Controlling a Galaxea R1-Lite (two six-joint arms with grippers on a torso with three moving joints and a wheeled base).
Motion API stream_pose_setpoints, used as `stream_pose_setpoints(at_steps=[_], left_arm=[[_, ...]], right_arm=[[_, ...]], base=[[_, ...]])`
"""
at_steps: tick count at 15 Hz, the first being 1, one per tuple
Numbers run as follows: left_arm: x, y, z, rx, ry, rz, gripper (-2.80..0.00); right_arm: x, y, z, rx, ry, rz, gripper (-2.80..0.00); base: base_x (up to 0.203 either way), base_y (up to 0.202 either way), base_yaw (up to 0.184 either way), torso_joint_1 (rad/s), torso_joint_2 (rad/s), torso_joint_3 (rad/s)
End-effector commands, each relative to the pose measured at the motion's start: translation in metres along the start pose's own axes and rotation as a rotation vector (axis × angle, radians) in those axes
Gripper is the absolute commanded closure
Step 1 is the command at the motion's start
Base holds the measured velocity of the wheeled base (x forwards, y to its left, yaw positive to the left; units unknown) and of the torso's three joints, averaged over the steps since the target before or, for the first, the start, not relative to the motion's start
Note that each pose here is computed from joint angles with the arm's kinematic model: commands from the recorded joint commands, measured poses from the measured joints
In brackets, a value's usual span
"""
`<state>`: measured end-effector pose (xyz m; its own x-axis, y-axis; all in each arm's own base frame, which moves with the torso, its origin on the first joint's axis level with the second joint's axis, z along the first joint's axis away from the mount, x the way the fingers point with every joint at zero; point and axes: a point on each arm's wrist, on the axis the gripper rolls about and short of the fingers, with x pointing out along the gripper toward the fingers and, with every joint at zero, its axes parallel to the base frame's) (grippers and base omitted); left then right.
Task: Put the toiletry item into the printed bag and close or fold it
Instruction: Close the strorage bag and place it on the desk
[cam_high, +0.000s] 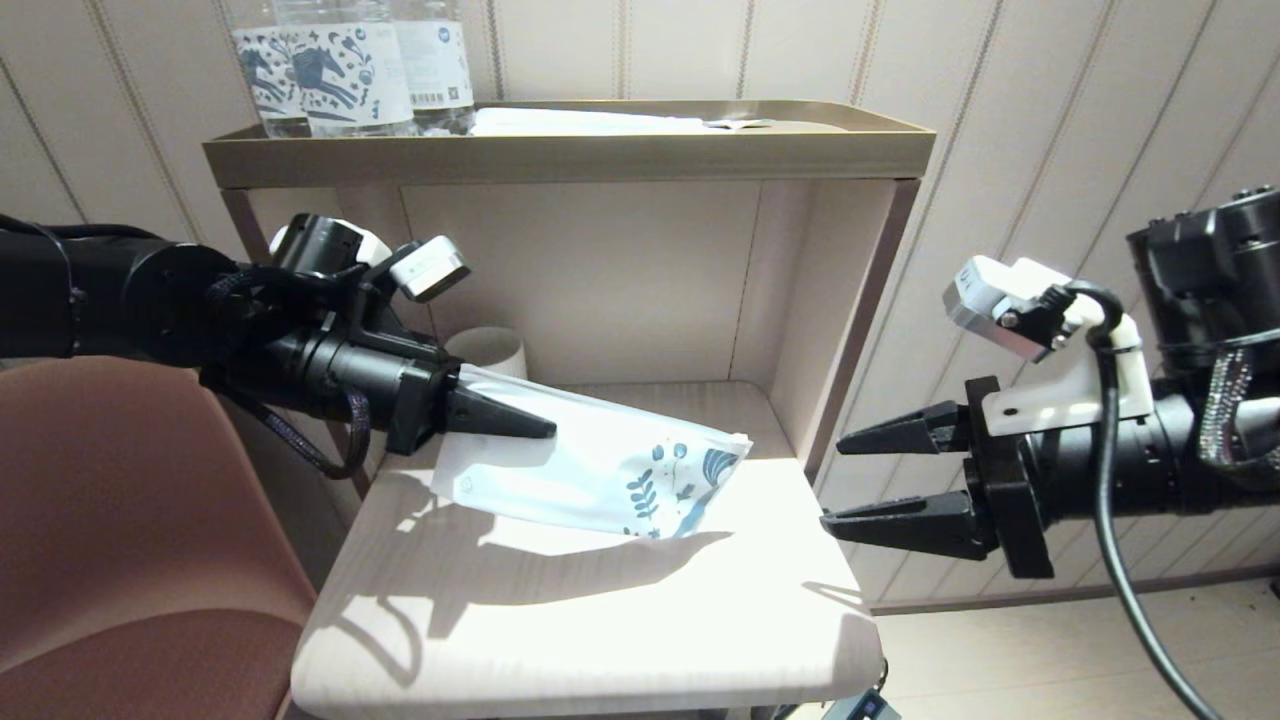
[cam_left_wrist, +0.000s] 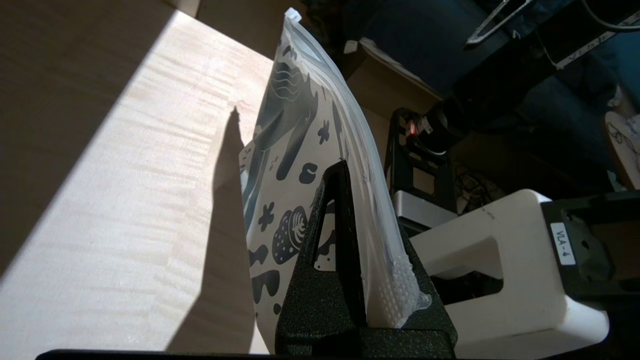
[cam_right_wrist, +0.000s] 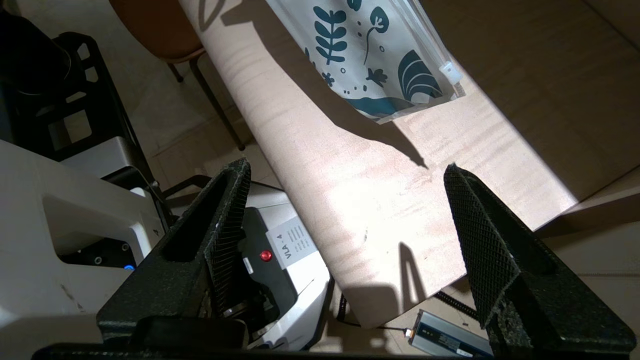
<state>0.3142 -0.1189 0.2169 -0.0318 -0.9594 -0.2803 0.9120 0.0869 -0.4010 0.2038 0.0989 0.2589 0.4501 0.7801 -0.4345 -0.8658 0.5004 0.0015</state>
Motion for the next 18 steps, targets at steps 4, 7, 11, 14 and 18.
stream_pose_setpoints(at_steps=[4,7,11,14,18], left_arm=[[0.004,0.006,-0.001,-0.04,0.003,-0.007,0.0],[0.006,0.007,-0.001,-0.042,0.006,-0.011,0.0],[0.009,0.007,-0.002,-0.046,0.01,-0.019,0.0],[0.012,0.009,-0.003,-0.051,0.015,-0.026,0.0],[0.012,0.007,-0.003,-0.082,0.016,-0.027,0.0]], right_arm=[[-0.001,0.001,-0.001,-0.001,-0.002,0.003,-2.8],[0.002,-0.001,-0.003,-0.012,-0.019,-0.005,0.0],[0.006,-0.002,-0.006,-0.006,-0.039,-0.009,0.0],[0.007,-0.003,-0.006,0.007,-0.038,-0.007,0.0],[0.006,-0.005,-0.007,0.013,-0.038,-0.015,0.0]], base=[[0.0,0.0,0.0,0.0,0.0,0.0],[0.0,0.0,0.0,0.0,0.0,0.0],[0.0,0.0,0.0,0.0,0.0,0.0],[0.0,0.0,0.0,0.0,0.0,0.0],[0.0,0.0,0.0,0.0,0.0,0.0]])
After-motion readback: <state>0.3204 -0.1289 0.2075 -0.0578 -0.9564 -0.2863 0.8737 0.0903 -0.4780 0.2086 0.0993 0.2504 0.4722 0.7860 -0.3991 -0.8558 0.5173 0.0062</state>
